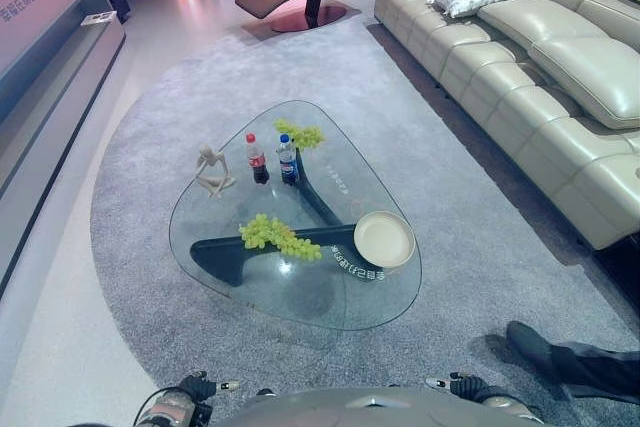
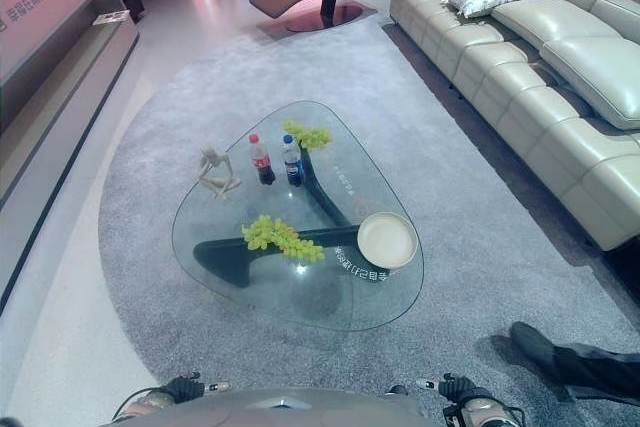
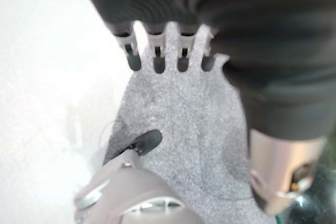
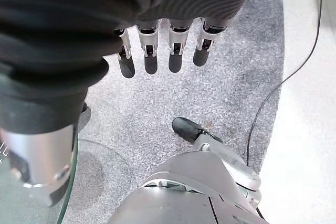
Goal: Pick up fruits into the plate
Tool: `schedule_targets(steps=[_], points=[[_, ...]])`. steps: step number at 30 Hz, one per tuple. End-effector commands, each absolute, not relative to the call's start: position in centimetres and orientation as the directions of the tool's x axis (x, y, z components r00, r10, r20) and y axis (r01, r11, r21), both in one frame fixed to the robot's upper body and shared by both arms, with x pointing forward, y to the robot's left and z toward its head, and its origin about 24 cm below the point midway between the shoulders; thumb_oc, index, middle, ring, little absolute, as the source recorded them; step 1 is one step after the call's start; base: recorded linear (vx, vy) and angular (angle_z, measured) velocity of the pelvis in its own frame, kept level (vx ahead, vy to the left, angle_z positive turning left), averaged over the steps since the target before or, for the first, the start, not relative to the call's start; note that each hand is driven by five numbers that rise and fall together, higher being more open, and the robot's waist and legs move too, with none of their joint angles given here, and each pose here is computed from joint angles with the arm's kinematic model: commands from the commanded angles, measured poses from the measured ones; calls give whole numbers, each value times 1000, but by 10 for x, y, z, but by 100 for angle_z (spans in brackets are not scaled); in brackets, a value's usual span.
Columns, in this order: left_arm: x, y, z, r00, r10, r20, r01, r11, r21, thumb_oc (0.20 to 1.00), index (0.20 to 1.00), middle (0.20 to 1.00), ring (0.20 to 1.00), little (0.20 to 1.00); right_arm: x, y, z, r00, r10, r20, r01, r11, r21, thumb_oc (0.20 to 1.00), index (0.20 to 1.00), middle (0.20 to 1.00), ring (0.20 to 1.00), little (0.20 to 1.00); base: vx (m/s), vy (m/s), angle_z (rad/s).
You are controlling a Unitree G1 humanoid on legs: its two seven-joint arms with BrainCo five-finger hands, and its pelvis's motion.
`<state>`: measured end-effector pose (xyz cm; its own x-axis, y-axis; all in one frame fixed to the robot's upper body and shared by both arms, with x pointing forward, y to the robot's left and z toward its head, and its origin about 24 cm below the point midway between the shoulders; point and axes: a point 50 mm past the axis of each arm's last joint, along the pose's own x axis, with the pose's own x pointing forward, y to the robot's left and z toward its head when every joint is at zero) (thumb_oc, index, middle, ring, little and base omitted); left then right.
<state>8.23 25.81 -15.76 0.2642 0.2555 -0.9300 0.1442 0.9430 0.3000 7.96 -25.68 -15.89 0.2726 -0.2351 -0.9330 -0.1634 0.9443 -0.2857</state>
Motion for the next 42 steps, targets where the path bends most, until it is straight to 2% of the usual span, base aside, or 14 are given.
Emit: schedule_targets(steps=[1, 13, 21, 26, 32, 37, 42], points=[[99, 263, -154, 292, 270, -918, 179, 927, 329, 1000, 1000, 1000, 1000, 1000, 106, -260, -153, 310, -244, -919, -204, 927, -315, 1000, 1000, 1000, 1000, 1000, 0, 0, 0], [97, 266, -153, 296, 306, -905, 180, 913, 367, 1000, 1000, 1000, 1000, 1000, 104, -260, -153, 302, -245, -921, -200, 929, -313, 1000, 1000, 1000, 1000, 1000, 0, 0, 0], [115, 270, -146, 404, 358, -842, 127, 889, 439, 1000, 1000, 1000, 1000, 1000, 108, -264, -151, 310, -255, -916, -194, 926, -323, 1000, 1000, 1000, 1000, 1000, 0, 0, 0], [140, 275, -132, 547, 432, -717, 42, 841, 539, 1000, 1000, 1000, 1000, 1000, 105, -269, -150, 300, -267, -916, -187, 925, -331, 1000, 1000, 1000, 1000, 1000, 0, 0, 0], [204, 284, -88, 747, 528, -405, -127, 710, 692, 1000, 1000, 1000, 1000, 1000, 126, -279, -141, 365, -300, -881, -147, 916, -373, 1000, 1000, 1000, 1000, 1000, -86, 20, -3], [264, 296, -29, 835, 531, -145, -266, 619, 739, 1000, 1000, 1000, 1000, 1000, 160, -286, -125, 462, -318, -828, -118, 903, -413, 1000, 1000, 1000, 1000, 1000, -236, 53, -10], [295, 316, 25, 865, 500, 38, -336, 523, 783, 1000, 1000, 1000, 1000, 1000, 167, -291, -118, 509, -318, -800, -109, 898, -426, 1000, 1000, 1000, 1000, 1000, -64, 19, -4]])
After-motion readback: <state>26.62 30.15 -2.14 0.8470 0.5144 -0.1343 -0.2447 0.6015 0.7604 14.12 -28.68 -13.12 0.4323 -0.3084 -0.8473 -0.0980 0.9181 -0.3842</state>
